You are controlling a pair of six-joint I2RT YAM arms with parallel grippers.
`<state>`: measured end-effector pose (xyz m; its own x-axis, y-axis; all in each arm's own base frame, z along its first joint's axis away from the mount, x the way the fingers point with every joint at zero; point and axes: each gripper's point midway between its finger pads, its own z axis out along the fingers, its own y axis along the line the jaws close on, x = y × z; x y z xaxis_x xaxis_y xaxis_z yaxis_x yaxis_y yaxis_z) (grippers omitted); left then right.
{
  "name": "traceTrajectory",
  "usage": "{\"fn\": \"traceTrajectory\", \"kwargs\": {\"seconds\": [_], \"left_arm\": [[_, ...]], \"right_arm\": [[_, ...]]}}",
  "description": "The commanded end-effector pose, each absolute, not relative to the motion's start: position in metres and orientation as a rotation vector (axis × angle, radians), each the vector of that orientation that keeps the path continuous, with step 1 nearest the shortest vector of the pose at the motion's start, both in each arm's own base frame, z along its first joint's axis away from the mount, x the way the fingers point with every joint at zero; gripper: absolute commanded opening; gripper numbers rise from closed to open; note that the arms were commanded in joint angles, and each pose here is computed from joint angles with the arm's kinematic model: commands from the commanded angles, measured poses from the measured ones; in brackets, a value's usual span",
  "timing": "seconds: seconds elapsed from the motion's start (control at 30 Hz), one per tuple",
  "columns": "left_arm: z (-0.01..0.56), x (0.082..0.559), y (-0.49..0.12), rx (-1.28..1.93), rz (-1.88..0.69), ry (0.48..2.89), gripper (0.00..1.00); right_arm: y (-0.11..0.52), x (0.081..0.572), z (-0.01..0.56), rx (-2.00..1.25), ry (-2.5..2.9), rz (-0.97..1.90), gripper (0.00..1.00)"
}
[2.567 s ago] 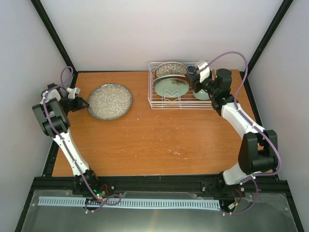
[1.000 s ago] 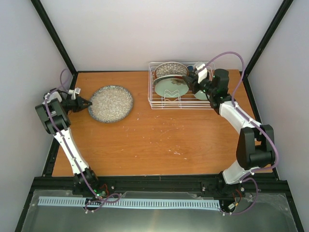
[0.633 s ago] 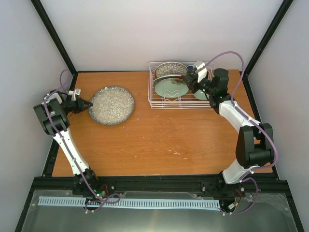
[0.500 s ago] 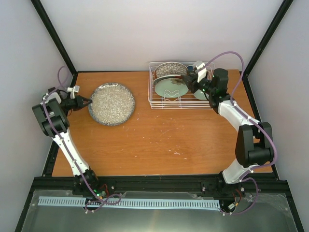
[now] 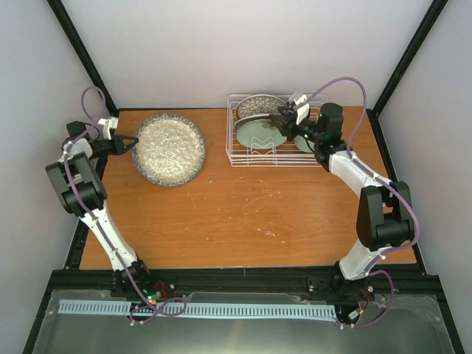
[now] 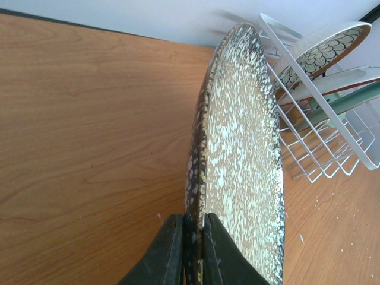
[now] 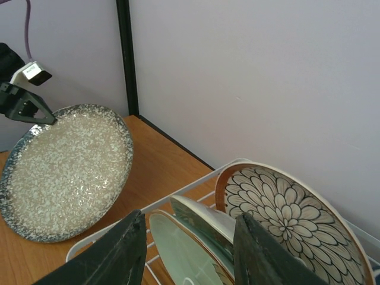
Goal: Load the mixed dishes into the dish rack
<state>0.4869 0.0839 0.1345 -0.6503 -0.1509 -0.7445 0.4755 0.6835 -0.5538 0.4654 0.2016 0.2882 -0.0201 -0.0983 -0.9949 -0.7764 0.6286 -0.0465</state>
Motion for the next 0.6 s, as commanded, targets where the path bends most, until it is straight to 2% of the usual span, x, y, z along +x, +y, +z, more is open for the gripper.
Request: {"fn": "traceTrajectory", "kwargs": {"seconds": [0.0, 0.57], "left_arm": [[0.22, 0.477, 0.06, 0.399, -1.121, 1.796, 0.01], [0.267, 0.449, 0.015, 0.59, -1.257, 1.589, 0.01]], "right_arm": [[0.221, 0.463, 0.3, -0.802, 1.458, 0.693, 0.41], [0.305, 0.444, 0.288, -1.008, 1.418, 0.888, 0.42]]}}
